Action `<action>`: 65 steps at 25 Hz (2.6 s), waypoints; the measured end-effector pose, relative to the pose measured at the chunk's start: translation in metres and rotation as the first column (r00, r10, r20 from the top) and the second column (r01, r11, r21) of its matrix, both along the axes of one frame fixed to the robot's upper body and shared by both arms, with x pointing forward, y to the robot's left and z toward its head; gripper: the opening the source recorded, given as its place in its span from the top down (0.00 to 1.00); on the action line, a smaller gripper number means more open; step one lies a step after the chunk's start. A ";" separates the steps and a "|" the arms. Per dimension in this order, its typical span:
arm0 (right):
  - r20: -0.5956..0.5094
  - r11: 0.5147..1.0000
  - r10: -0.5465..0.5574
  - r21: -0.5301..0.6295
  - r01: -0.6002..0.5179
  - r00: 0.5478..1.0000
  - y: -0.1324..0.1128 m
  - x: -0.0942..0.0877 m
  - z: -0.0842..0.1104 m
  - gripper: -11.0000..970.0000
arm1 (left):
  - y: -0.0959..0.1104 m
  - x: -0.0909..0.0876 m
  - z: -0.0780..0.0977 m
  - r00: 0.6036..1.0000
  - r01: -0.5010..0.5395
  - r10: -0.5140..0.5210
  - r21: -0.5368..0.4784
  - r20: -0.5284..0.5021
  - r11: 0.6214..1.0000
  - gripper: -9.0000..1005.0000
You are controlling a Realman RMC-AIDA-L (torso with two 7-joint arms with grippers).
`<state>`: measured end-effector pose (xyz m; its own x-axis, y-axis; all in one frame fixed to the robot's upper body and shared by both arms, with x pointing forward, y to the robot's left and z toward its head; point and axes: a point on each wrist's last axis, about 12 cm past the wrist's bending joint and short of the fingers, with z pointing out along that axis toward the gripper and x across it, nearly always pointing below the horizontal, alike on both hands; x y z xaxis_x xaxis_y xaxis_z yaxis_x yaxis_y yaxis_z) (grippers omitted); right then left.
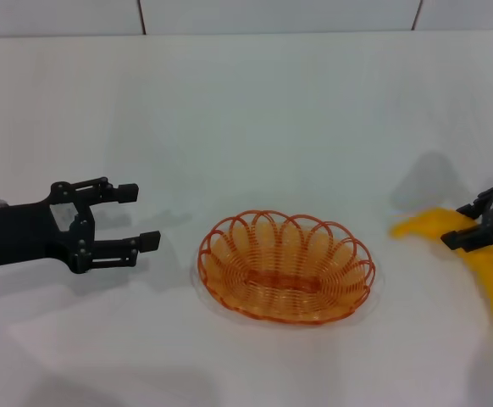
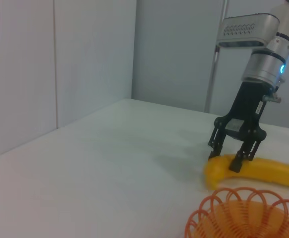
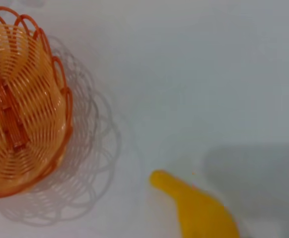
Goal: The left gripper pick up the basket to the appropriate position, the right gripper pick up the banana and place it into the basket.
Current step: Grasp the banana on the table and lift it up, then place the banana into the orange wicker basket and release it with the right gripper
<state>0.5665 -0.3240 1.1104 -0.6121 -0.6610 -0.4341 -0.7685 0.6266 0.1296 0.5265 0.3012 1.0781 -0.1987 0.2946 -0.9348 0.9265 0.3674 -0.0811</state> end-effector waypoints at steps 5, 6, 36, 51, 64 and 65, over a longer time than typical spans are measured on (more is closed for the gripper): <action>-0.001 1.000 -0.004 -0.001 0.004 1.000 0.000 0.000 0.000 0.44 | 0.000 0.000 0.000 1.000 0.000 0.000 0.000 0.000 1.000 0.17; -0.001 1.000 -0.008 -0.001 0.008 1.000 0.000 0.000 0.000 0.47 | 0.000 0.000 0.000 1.000 0.000 0.000 -0.001 0.000 1.000 0.17; 0.240 0.770 0.471 0.358 -0.528 0.849 0.141 0.003 0.084 0.45 | 0.006 -0.011 -0.006 0.998 0.054 -0.052 0.049 -0.047 0.997 0.17; 0.104 0.822 0.508 0.237 -0.517 0.855 0.186 0.019 0.048 0.44 | 0.003 -0.006 -0.002 0.998 0.060 -0.058 0.051 -0.035 0.997 0.17; 0.067 0.828 0.520 0.206 -0.521 0.852 0.191 0.016 0.045 0.43 | 0.002 -0.005 -0.002 0.998 0.055 -0.054 0.047 -0.034 0.997 0.17; 0.067 0.829 0.518 0.207 -0.520 0.853 0.191 0.016 0.045 0.43 | 0.002 -0.005 -0.002 0.998 0.054 -0.053 0.047 -0.033 0.997 0.17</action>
